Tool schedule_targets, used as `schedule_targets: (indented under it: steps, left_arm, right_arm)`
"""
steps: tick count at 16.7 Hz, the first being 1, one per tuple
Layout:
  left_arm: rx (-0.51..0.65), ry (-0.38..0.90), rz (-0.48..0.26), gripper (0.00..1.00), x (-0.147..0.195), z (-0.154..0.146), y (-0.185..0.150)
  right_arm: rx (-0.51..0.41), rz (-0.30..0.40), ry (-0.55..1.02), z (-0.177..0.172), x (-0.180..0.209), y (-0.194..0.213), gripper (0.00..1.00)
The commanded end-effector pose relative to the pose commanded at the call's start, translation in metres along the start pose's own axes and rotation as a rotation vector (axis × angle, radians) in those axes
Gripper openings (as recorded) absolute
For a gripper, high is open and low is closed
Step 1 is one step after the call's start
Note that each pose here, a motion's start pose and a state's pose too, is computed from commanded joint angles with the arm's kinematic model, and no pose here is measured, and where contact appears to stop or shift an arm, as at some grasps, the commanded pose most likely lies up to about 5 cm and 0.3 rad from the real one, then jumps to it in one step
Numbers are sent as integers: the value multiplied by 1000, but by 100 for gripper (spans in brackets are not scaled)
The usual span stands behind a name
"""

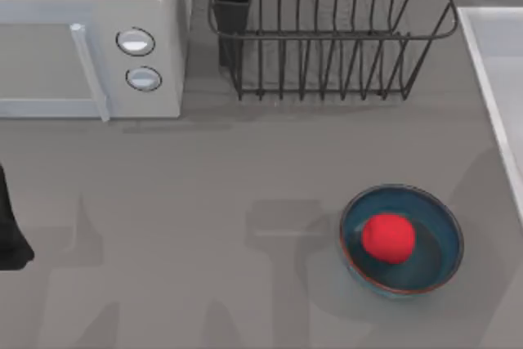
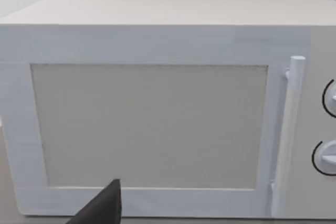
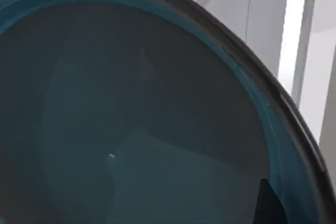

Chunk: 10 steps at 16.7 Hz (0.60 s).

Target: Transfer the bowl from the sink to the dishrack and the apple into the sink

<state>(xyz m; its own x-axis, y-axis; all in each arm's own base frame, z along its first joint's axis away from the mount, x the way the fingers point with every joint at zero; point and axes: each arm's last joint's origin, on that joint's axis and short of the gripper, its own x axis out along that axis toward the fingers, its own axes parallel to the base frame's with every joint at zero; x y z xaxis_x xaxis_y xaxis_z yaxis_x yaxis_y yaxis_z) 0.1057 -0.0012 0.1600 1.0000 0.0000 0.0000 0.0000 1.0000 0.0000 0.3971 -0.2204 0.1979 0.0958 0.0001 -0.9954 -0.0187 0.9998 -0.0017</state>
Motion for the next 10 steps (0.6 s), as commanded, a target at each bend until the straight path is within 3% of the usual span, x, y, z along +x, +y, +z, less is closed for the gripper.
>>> schedule_targets:
  steps: [5,10]
  left_arm:
    - [0,0,0,100,0,0,0]
    - [0,0,0,100,0,0,0]
  right_arm:
    - [10,-15,-16,-106,-119,11,0]
    - [23,-7,-12,-184,-168,39,0]
